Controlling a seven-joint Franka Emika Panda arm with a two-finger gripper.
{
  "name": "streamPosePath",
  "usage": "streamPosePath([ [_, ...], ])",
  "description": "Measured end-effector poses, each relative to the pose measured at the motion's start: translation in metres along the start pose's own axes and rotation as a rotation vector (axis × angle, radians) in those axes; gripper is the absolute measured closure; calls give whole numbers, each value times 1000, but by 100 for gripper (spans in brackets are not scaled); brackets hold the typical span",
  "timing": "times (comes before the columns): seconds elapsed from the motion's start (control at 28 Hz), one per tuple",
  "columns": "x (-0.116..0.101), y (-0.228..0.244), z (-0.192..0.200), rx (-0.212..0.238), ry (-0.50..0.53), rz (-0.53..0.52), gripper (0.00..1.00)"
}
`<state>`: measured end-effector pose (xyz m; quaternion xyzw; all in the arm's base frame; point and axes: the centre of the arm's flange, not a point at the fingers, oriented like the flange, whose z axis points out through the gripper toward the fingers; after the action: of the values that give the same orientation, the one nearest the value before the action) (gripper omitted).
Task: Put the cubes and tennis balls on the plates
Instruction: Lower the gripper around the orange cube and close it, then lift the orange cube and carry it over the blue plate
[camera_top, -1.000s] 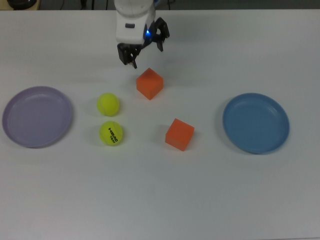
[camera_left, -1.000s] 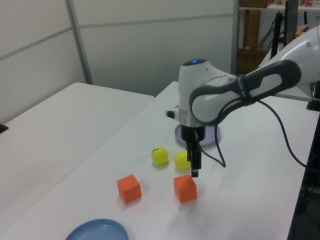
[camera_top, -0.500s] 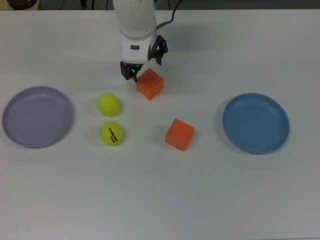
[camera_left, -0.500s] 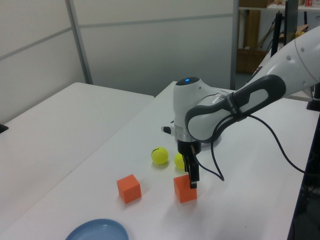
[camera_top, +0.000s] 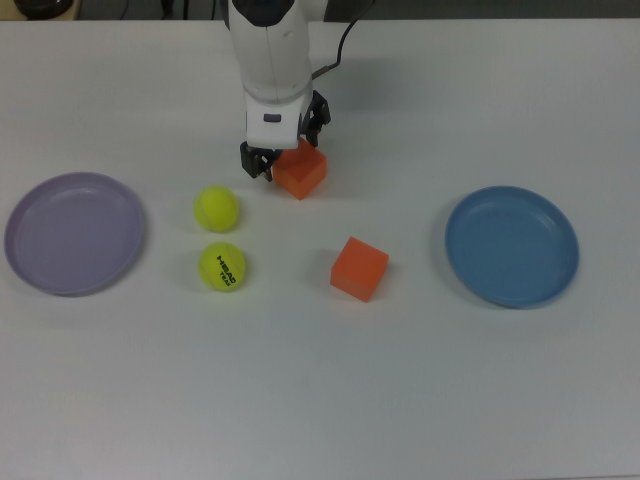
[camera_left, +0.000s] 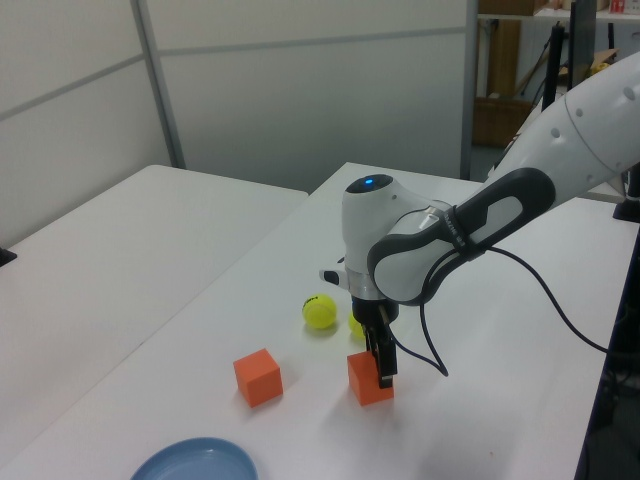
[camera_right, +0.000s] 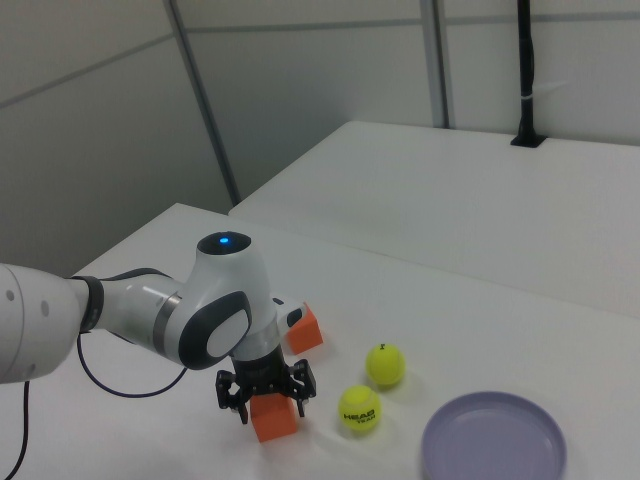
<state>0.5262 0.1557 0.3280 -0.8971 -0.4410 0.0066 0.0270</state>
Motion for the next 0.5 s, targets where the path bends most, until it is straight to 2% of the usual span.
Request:
streamPosePath([
  [0.21,3,0,5,6,-3,-10,3],
  [0.29,6,-2,5,6,0,-15,10],
  [0.32,8,-3,4,5,1,-19,20],
  [0.43,10,-5,3,4,4,-24,31],
  [0.5,11,-6,2,4,5,-26,34],
])
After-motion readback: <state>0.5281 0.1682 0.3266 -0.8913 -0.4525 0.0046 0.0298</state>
